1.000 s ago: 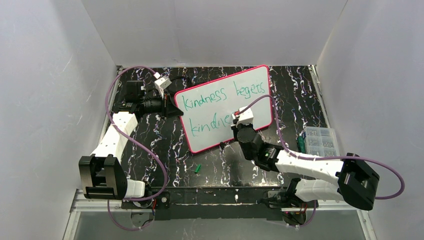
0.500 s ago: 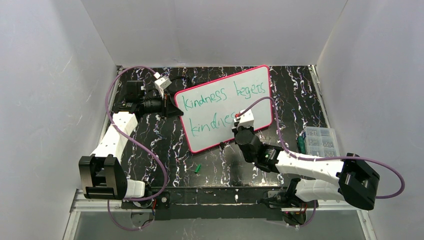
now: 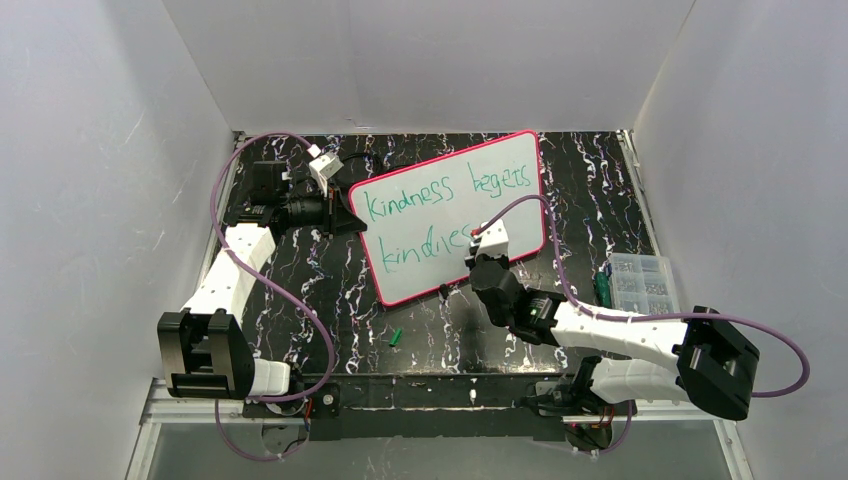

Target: Write a sentence on the whiteboard

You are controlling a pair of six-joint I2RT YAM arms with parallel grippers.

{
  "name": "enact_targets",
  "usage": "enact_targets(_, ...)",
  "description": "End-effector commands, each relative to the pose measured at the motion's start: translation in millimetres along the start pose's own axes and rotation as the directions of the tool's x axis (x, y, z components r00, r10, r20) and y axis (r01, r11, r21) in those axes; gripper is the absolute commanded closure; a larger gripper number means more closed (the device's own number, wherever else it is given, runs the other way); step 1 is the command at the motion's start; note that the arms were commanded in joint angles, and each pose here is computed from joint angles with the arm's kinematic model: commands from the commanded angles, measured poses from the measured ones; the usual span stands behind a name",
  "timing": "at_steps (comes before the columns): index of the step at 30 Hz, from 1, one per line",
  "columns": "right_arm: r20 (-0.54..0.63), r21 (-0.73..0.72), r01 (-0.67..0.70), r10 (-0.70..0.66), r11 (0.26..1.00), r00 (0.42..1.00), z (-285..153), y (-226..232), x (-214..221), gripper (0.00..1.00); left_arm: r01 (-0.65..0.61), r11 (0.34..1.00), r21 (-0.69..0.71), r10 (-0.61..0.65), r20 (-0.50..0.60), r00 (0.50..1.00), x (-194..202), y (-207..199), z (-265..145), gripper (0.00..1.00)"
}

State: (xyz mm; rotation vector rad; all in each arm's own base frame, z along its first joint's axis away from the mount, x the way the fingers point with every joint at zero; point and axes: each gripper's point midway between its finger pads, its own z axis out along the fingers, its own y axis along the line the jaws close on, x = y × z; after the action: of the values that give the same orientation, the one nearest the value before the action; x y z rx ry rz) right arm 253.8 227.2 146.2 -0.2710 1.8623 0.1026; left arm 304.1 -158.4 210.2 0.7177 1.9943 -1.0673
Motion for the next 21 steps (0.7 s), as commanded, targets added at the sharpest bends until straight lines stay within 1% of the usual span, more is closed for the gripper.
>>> enact_targets(1,0.026,-0.036,-0.041,0.042,0.999,0.999,-3.5,8.0,-7.4,0.99,-0.133,0.990,-0.047,0.135,0.042,0.990,-19.1,-0.1,-9.0,1.00)
enact_targets(8,0.080,-0.055,-0.055,0.059,0.997,0.995,-11.2,5.2,-28.7,0.99,-0.134,0.990,-0.047,0.136,0.043,0.990,-19.8,-0.1,-9.2,1.00)
enact_targets(14,0.132,0.043,-0.037,0.031,0.998,0.991,-12.1,-12.9,-46.0,0.99,-0.135,0.990,-0.048,0.137,0.044,0.990,-19.9,-0.2,-9.5,1.00)
enact_targets(21,0.182,0.056,-0.031,0.021,0.998,0.983,-4.6,-17.5,-65.6,0.99,-0.132,0.990,-0.048,0.134,0.042,0.990,-19.0,0.2,-9.1,1.00)
